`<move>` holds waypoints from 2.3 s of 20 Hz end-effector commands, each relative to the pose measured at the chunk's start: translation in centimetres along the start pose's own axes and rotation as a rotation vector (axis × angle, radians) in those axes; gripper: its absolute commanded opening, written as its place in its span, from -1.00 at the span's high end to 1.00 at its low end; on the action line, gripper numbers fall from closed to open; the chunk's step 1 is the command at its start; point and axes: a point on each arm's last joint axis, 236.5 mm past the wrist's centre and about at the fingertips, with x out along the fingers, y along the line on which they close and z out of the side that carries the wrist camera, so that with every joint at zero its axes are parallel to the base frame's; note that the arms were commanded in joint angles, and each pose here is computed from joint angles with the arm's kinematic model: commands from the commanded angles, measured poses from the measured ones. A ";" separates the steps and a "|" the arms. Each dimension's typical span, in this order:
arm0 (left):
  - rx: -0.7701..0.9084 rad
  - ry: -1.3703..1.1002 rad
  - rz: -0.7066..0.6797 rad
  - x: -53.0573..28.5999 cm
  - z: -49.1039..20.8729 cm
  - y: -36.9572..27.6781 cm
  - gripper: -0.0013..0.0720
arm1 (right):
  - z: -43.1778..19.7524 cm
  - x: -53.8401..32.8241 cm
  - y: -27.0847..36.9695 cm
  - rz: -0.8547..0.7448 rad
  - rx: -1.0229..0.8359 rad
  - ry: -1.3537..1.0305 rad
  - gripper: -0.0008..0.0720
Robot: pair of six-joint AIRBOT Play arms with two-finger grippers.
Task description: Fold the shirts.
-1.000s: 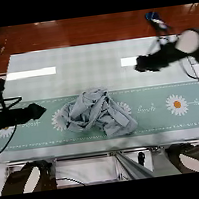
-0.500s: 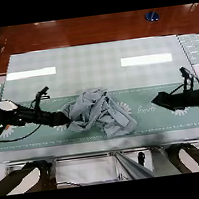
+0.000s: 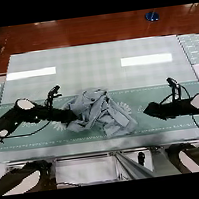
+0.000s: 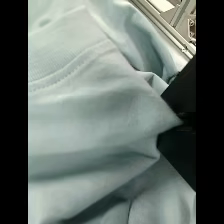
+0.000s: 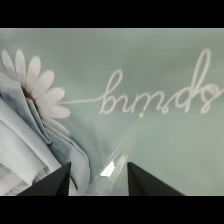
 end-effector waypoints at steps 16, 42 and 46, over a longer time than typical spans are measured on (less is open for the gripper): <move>-0.009 -0.014 0.011 0.2 0.3 0.1 0.90 | -4.9 6.8 3.8 0.105 -0.055 0.274 -0.14; 0.626 -1.082 0.340 -43.4 4.8 -26.1 0.90 | 3.7 -48.9 21.1 -0.037 -0.712 -1.078 0.91; 0.648 -0.984 0.268 -39.2 1.7 -26.4 0.90 | 1.6 -44.0 17.4 -0.089 -0.657 -0.899 0.91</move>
